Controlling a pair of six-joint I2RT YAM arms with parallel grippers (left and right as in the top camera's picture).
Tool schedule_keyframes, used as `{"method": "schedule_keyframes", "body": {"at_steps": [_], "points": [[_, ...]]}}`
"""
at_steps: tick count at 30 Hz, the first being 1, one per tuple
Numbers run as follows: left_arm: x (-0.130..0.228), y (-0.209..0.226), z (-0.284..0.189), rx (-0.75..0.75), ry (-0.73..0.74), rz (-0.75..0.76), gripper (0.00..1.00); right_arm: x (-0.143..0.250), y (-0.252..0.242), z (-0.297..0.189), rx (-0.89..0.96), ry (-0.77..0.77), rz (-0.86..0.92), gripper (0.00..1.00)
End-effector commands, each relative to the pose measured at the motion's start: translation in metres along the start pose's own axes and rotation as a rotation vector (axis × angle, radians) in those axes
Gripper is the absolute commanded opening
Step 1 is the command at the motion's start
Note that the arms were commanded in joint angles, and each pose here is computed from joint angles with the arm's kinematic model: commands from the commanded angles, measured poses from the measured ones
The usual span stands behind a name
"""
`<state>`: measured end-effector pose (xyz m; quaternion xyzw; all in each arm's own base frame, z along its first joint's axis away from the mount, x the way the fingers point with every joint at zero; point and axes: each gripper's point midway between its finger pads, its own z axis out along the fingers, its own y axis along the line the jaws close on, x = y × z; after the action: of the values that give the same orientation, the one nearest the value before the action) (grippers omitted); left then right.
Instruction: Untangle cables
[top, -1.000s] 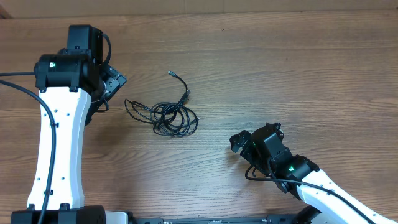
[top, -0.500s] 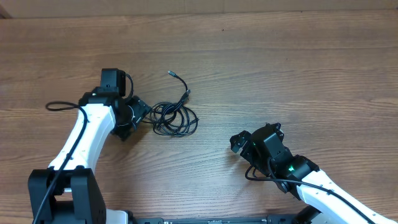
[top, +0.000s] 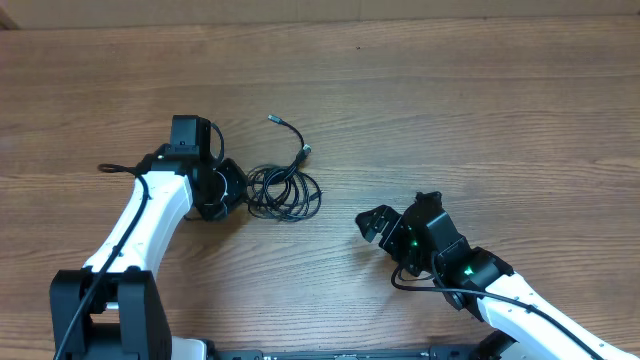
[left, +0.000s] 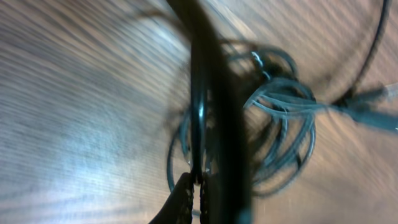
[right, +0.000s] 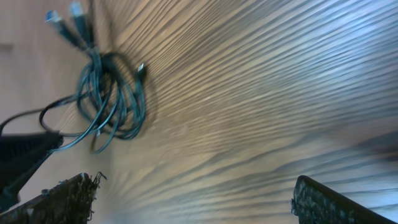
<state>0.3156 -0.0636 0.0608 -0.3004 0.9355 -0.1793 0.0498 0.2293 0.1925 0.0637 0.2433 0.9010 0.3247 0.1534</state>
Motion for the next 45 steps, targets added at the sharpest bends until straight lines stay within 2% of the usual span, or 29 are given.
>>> {"method": "schedule_keyframes", "body": {"at_steps": [1, 3, 5, 7, 9, 10, 15, 17, 20, 22, 25, 27, 31, 36, 39, 42, 45], "points": [[0.006, -0.036, -0.048, 0.106, 0.0, 0.206, 0.04, 0.024, 0.032, -0.005, -0.148, 0.159, -0.033, 1.0], [0.014, -0.046, -0.074, 0.143, -0.008, 0.255, 0.04, 0.03, 0.047, -0.008, -0.218, 0.197, -0.051, 1.0], [0.049, -0.08, -0.124, 0.29, -0.054, 0.402, 0.04, 0.028, 0.067, -0.013, -0.305, 0.192, -0.081, 1.0], [0.061, -0.088, -0.136, 0.321, -0.074, 0.435, 0.04, 0.027, 0.071, -0.014, -0.32, 0.189, -0.064, 1.0], [0.074, -0.101, -0.147, 0.369, -0.083, 0.402, 0.04, 0.027, 0.07, -0.014, -0.31, 0.204, 0.025, 1.0], [0.079, -0.112, -0.15, 0.401, -0.086, 0.392, 0.04, 0.028, 0.071, -0.014, -0.304, 0.223, 0.104, 0.95], [0.093, -0.143, -0.154, 0.487, -0.084, 0.373, 0.04, 0.028, 0.073, -0.015, -0.295, 0.245, 0.247, 0.86], [0.099, -0.148, -0.154, 0.494, -0.08, 0.378, 0.04, 0.027, 0.076, -0.016, -0.3, 0.252, 0.31, 0.79], [0.109, -0.153, -0.153, 0.502, -0.042, 0.323, 0.04, 0.017, 0.073, -0.013, -0.286, 0.2, 0.369, 0.73], [0.119, -0.156, -0.151, 0.505, -0.011, 0.287, 0.04, 0.013, 0.072, -0.012, -0.28, 0.18, 0.417, 0.62], [0.127, -0.162, -0.152, 0.518, -0.001, 0.315, 0.04, 0.011, 0.072, -0.012, -0.279, 0.174, 0.433, 0.51], [0.129, -0.168, -0.154, 0.542, -0.01, 0.333, 0.04, 0.011, 0.071, -0.012, -0.277, 0.175, 0.433, 0.4], [0.123, -0.182, -0.162, 0.599, -0.053, 0.371, 0.04, 0.011, 0.07, -0.011, -0.275, 0.171, 0.414, 0.04], [0.105, -0.191, -0.189, 0.653, -0.163, 0.46, 0.04, -0.003, 0.034, -0.003, -0.136, 0.03, 0.261, 0.04], [0.09, -0.187, -0.214, 0.677, -0.263, 0.501, 0.04, -0.019, -0.002, -0.001, 0.012, -0.09, 0.194, 0.04], [0.075, -0.173, -0.228, 0.668, -0.331, 0.483, 0.04, -0.028, -0.037, -0.007, 0.141, -0.108, 0.131, 0.04], [0.06, -0.162, -0.23, 0.624, -0.386, 0.471, 0.04, -0.036, -0.055, -0.014, 0.199, -0.121, 0.146, 0.04]]}}
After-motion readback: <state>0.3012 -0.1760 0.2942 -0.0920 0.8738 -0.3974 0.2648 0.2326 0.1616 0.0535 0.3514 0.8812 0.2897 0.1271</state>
